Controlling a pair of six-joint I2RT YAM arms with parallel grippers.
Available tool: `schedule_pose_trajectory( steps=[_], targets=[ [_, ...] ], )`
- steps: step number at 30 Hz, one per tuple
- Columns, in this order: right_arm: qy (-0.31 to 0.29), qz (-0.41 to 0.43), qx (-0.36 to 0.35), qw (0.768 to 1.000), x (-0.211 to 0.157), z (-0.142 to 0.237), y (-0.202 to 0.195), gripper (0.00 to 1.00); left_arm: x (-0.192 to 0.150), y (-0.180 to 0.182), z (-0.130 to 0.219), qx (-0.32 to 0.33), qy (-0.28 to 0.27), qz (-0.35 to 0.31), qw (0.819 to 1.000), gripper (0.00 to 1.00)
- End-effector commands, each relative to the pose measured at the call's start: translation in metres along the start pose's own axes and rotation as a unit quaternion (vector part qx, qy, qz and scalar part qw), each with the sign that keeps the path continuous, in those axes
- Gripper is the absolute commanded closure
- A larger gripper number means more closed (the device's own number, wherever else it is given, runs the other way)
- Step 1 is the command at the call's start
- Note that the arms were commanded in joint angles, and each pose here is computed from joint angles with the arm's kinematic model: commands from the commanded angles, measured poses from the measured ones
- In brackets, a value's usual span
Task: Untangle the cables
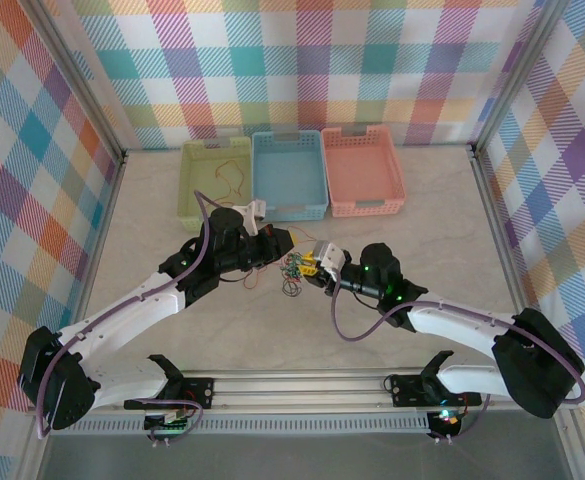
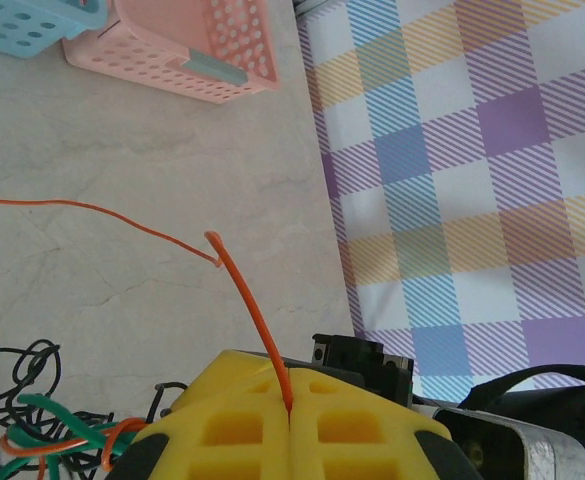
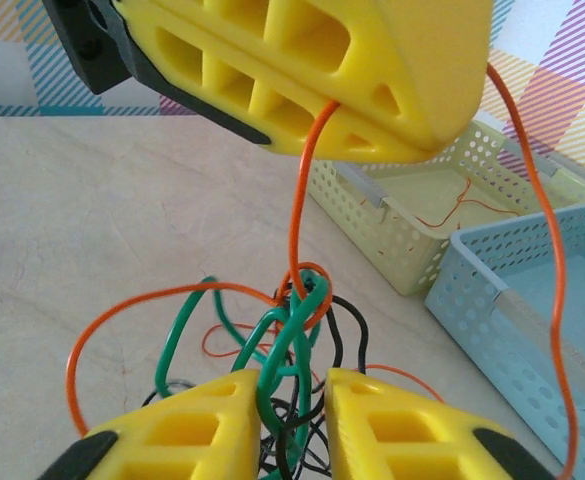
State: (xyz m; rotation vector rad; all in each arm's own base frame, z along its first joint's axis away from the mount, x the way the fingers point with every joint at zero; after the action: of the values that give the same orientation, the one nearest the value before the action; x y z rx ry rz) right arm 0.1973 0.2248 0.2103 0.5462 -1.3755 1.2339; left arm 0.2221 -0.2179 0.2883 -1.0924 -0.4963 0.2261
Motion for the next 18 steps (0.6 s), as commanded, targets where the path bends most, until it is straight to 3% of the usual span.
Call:
schedule_pose_trajectory(
  steps=[1, 13, 18],
  targets=[
    [-0.017, 0.01, -0.012, 1.0, 0.009, -0.001, -0.004, 0.8, -0.002, -0.008, 0.006, -0.015, -0.004, -0.013, 1.0, 1.0],
    [-0.008, -0.004, -0.039, 0.999, 0.004, -0.001, -0.008, 1.0, -0.003, -0.009, 0.009, -0.019, -0.001, -0.019, 1.0, 1.0],
    [0.014, -0.019, -0.033, 0.999, -0.009, -0.007, -0.007, 1.0, -0.001, -0.029, 0.019, -0.058, 0.004, -0.048, 0.997, 1.0]
  ],
)
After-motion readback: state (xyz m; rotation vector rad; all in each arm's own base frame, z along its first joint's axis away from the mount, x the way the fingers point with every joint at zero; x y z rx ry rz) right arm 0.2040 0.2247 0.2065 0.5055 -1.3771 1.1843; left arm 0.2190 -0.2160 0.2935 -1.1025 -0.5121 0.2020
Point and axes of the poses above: each hand's point on the last joint's axis, 136 mm out from that joint toward the fingers, its own z axis back along the fingers, its own y axis along the line the jaws close on, x = y × z, the point moved 9 cm from there along z, back along the fingers, and after that the axes turned 9 degrees about z, right-handed, at the moved point
